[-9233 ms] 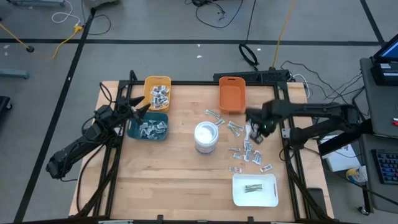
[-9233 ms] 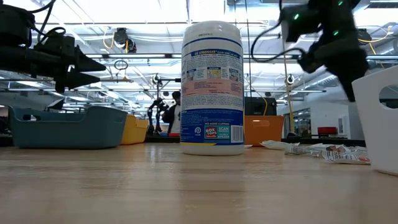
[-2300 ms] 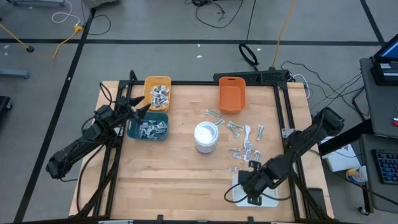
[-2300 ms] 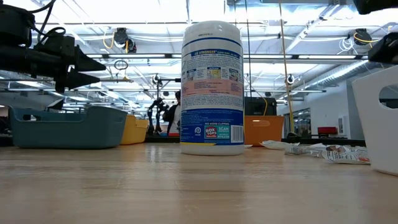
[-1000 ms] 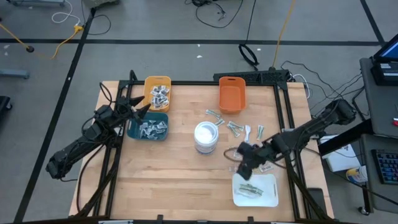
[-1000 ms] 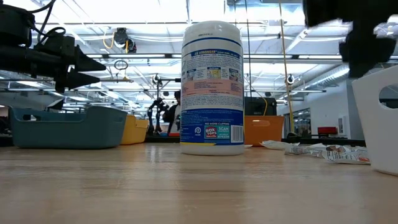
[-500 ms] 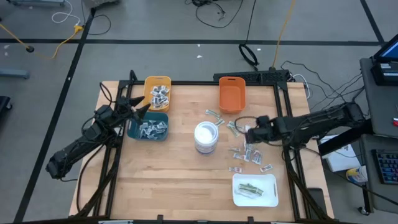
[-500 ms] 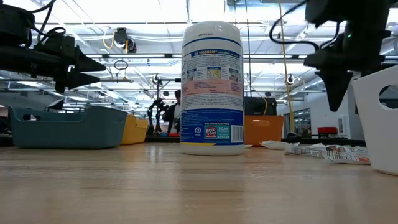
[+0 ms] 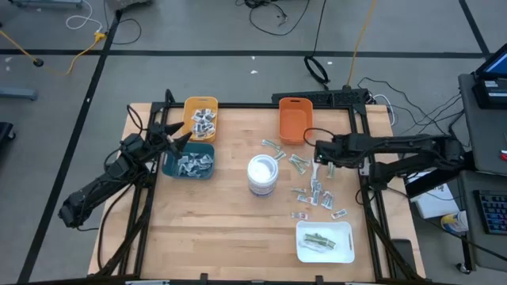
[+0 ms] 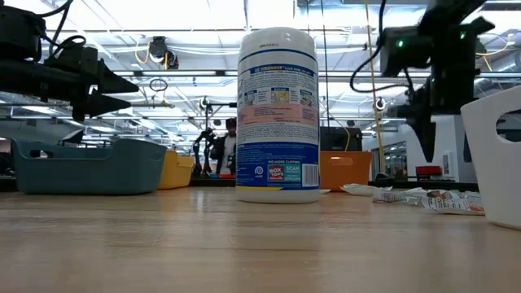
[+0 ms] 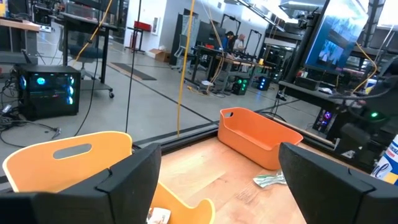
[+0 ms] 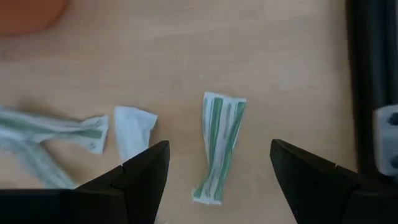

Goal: Pick & Place First Aid Supplies
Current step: Put the green bandage into the white bin

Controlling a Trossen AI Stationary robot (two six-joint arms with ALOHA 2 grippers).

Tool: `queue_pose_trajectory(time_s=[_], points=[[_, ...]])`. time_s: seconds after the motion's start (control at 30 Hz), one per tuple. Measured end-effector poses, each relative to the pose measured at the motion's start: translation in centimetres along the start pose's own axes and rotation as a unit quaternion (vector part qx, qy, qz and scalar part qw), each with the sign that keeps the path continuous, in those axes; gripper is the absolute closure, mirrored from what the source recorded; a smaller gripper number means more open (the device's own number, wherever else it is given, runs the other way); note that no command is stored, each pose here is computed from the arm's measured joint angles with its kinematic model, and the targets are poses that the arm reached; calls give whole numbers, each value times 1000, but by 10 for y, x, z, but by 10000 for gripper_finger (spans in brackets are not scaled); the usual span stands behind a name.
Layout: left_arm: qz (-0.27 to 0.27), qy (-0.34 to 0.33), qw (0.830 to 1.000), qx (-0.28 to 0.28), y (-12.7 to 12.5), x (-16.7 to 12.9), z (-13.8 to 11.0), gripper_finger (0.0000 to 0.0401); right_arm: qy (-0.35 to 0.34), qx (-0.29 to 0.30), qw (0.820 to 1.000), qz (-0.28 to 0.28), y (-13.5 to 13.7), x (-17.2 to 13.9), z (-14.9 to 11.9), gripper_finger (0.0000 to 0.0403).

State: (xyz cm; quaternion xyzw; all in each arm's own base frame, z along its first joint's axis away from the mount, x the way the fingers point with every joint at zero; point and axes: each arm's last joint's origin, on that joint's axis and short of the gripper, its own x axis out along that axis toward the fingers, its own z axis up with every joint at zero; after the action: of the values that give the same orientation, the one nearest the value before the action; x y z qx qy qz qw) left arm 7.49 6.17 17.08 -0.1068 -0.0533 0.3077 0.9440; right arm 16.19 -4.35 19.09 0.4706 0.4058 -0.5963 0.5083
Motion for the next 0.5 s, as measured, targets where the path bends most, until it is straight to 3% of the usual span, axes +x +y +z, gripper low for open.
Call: queue_pose_trajectory(time_s=[0.33,0.5], points=[[0,0,1000,0,0,0,0,84,57,25,998,18,8,45,-2,134],[0,0,1000,0,0,0,0,93,65,35,997,6,6,52,1,168]])
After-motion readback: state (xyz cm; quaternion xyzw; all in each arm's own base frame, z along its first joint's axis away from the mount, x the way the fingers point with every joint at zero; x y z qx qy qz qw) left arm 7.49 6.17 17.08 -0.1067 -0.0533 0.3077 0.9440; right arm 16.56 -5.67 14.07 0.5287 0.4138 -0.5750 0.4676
